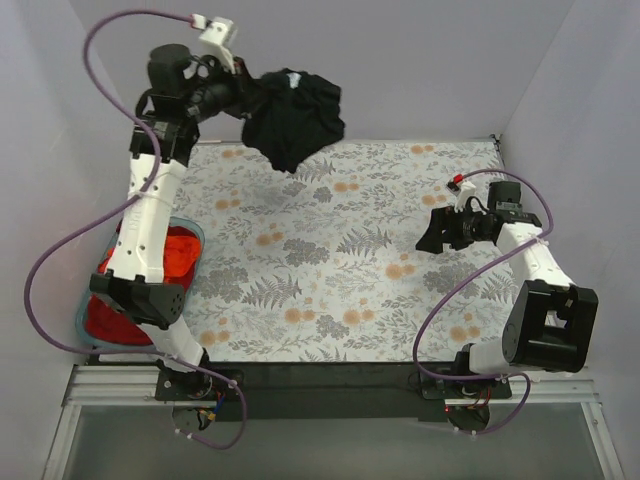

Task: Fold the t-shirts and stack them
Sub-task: Move the tshirt to the center of the board, then flatten the tshirt out

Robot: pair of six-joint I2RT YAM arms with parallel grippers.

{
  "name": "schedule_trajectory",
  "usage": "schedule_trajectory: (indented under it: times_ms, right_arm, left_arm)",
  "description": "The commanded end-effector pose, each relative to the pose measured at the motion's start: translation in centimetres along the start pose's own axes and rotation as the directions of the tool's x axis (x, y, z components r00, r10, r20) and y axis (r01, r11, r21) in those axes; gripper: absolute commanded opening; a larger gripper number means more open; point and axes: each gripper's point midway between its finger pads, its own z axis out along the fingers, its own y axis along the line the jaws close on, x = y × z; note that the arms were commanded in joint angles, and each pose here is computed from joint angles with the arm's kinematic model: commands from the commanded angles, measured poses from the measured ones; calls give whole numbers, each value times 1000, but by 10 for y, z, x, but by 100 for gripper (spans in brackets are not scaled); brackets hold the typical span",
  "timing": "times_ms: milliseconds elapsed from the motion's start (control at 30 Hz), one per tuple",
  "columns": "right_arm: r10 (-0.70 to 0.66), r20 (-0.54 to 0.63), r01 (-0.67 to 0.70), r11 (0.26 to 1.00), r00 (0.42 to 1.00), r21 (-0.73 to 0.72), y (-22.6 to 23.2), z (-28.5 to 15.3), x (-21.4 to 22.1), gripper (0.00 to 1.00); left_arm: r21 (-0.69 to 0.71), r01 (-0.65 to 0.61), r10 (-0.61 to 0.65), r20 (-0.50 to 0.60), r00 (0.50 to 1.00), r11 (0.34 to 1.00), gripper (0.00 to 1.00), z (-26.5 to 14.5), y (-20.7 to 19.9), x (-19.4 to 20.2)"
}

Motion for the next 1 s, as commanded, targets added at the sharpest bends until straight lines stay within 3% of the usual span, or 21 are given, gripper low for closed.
schedule_trajectory:
  times_ms: [0,33,67,100,200,267,333,567,733,967]
  right_arm:
    - [-62,78,57,996,995,62,-6,-26,-35,98]
    - [-61,82,56,997,995,62,-6,-31,-40,98]
    - [-55,85,48,995,995,84,-14,-44,-46,98]
    - [-65,87,57,994,994,90,-17,-46,-46,98]
    - [-67,35,64,993,997,102,-23,-46,-39,98]
    - [-57,18,55,992,998,112,-29,-43,-36,98]
    - [-35,-1,35,993,999,112,-36,-36,-34,96]
    - [-1,-70,12,987,998,161,-62,1,-44,89]
    - [67,-102,-44,975,992,220,-97,24,-54,89]
    - [103,-117,-71,965,988,251,-133,47,-68,89]
  left_arm:
    - [286,98,-79,-80,994,953,68,20,-93,44]
    - [288,160,-109,-186,977,944,91,21,-94,88]
    - [190,240,-164,-346,924,952,93,13,-78,165]
    - [209,249,-164,-352,922,946,93,12,-82,166]
    - [217,262,-135,-468,873,941,93,-16,-85,239]
    - [260,231,-73,-503,861,938,94,-25,-87,262]
    - [265,248,-50,-582,811,932,94,-35,-89,298]
    - [316,180,84,-669,739,931,95,-17,-94,354]
    - [226,228,17,-745,667,947,89,27,-79,388]
    - [140,206,-23,-775,632,968,88,73,-55,419]
